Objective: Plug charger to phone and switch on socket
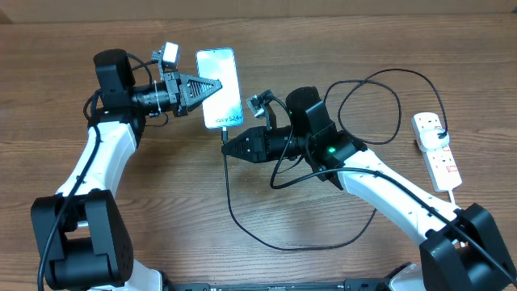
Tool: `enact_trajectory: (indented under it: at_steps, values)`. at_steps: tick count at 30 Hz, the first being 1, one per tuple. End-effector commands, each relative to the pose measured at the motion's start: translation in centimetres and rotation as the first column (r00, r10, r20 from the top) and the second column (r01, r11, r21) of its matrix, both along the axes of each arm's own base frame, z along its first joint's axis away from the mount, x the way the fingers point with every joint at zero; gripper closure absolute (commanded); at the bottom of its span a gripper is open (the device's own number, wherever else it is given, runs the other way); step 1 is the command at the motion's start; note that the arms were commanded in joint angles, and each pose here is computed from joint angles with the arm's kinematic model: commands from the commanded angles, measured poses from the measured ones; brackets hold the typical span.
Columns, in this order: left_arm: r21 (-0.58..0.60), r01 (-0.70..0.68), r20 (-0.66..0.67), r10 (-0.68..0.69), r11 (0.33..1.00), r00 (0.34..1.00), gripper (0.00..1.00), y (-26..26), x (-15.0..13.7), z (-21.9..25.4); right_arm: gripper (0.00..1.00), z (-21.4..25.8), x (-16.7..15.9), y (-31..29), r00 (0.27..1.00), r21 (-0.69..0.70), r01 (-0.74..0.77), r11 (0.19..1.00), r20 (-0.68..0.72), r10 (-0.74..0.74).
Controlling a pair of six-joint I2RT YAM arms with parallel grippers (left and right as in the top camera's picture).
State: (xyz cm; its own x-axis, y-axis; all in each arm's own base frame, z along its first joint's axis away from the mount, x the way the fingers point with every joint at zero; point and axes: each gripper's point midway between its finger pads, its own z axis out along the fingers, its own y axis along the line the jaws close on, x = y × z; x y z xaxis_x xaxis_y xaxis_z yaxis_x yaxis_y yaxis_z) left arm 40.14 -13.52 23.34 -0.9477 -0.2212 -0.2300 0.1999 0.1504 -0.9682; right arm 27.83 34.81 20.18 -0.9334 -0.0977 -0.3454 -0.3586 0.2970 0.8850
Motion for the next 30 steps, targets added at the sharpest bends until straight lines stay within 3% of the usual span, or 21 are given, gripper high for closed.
enact_trajectory:
  at_steps: [1,30]
  values:
    - [-0.018,0.061,0.058,-0.060,0.998,0.997,0.96,-0.5,-0.9,1.0,0.96,0.9,0.2,0.2,1.000,0.011,0.004,1.000,0.024,-0.004]
    - [-0.036,0.139,0.150,-0.133,0.990,0.980,0.96,-0.7,-2.2,1.7,0.96,0.6,0.3,0.1,1.000,-0.004,0.016,1.000,0.018,-0.016]
